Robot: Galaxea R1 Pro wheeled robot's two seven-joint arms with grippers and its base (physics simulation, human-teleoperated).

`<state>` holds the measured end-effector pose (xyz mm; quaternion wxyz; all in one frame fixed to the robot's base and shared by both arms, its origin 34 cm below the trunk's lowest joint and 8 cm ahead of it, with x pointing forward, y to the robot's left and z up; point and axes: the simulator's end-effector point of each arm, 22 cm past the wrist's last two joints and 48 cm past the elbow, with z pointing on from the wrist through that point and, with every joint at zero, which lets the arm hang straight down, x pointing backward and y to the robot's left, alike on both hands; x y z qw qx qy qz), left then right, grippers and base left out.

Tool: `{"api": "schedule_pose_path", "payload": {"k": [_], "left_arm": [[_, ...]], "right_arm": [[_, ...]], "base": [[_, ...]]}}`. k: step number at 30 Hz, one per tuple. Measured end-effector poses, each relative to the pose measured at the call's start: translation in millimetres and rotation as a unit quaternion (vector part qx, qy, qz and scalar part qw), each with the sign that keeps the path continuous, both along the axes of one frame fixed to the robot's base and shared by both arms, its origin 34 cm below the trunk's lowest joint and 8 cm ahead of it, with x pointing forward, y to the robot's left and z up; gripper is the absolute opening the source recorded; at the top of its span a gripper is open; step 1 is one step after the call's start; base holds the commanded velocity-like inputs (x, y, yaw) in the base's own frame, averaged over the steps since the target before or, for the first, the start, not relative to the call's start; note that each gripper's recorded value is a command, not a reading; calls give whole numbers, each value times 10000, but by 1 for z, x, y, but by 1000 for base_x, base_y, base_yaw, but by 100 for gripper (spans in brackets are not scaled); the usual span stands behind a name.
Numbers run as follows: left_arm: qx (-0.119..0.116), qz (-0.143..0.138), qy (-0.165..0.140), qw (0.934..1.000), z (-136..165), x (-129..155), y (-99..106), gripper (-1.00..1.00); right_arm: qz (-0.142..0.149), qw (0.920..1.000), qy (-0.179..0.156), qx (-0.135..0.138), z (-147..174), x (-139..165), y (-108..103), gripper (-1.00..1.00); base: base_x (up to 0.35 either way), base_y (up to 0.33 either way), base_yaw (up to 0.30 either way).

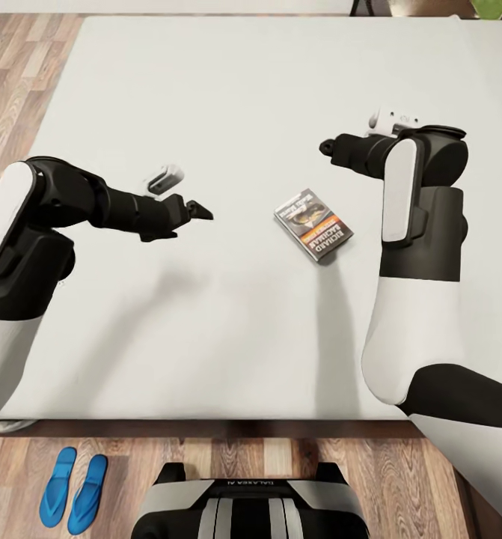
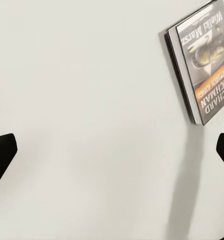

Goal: In the bedroom, move the book from the bed onto either nightstand, and place the two sandals side by side next to the bed.

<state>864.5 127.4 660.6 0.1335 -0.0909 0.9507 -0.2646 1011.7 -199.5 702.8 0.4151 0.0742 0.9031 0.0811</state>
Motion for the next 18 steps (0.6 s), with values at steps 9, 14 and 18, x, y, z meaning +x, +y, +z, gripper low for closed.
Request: {"api": "schedule_pose_path", "payload": {"k": [9, 14, 18], "left_arm": [[-194, -93, -477, 9986, 53, 27, -21, 100], [-247, -124, -573, 9980, 66, 30, -28, 100], [-243, -117, -629, 9977, 73, 32, -28, 100]], "right_arm": [[-127, 9994, 161, -272, -8, -7, -11, 100], [-120, 9980, 460, -424, -30, -16, -9, 100], [-88, 9939, 919, -597, -64, -28, -7, 100]], "base": [[0, 0, 0], [0, 0, 0], [0, 0, 0]]}}
